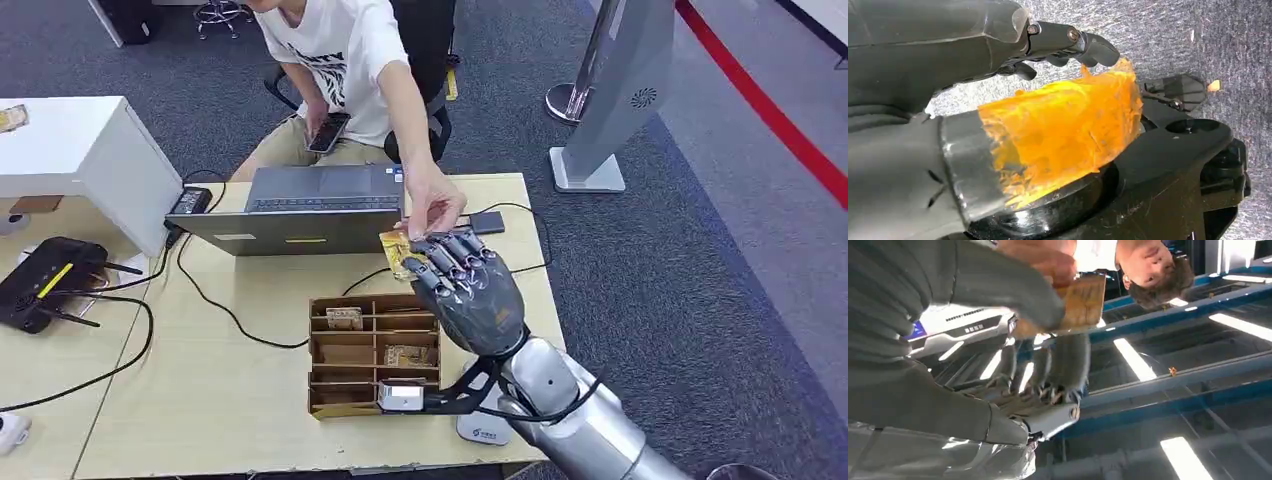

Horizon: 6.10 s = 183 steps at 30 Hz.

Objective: Pass the card to the sensor for recognition and then transmit it.

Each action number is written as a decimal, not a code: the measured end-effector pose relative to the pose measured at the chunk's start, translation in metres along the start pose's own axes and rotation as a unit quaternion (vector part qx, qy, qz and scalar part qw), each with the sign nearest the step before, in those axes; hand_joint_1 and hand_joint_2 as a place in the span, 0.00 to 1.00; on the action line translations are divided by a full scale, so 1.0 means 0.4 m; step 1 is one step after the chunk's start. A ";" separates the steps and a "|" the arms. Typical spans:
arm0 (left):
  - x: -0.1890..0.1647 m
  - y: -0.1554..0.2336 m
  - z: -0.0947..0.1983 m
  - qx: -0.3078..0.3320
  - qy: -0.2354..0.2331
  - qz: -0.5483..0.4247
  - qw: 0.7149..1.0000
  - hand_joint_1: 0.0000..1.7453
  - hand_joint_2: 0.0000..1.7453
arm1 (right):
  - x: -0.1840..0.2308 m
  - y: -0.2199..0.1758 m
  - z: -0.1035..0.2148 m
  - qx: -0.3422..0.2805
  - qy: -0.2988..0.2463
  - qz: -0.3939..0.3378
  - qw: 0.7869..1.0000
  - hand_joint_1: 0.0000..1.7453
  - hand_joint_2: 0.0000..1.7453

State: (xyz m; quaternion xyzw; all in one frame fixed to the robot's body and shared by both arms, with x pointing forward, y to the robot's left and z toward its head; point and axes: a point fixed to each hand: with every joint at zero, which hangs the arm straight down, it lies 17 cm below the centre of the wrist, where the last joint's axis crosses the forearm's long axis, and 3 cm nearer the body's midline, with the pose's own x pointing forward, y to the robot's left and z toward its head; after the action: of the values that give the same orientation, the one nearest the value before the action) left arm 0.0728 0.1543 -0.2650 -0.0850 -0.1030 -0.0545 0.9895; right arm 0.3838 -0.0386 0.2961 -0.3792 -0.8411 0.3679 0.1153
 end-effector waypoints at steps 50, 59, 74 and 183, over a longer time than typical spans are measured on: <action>0.009 0.005 0.000 0.008 -0.014 0.054 0.998 0.00 0.00 | -0.091 -0.031 0.142 -0.021 0.230 -0.518 0.823 1.00 1.00; 0.006 0.010 0.001 0.012 -0.017 0.086 0.996 0.00 0.00 | -0.191 0.013 0.371 -0.017 0.354 -0.565 0.745 1.00 1.00; -0.002 0.011 0.002 0.012 -0.018 0.113 0.993 0.00 0.00 | -0.246 0.042 0.604 0.056 0.445 -0.523 0.724 1.00 1.00; -0.016 0.017 0.003 0.010 -0.009 0.094 0.995 0.00 0.00 | -0.113 0.234 0.695 0.209 0.437 -0.366 0.795 1.00 1.00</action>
State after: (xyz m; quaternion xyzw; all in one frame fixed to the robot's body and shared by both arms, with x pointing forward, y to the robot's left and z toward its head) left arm 0.0671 0.1618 -0.2665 -0.0853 -0.1043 0.0410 0.9900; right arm 0.3351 -0.1778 0.0383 -0.1303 -0.6797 0.2607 0.6731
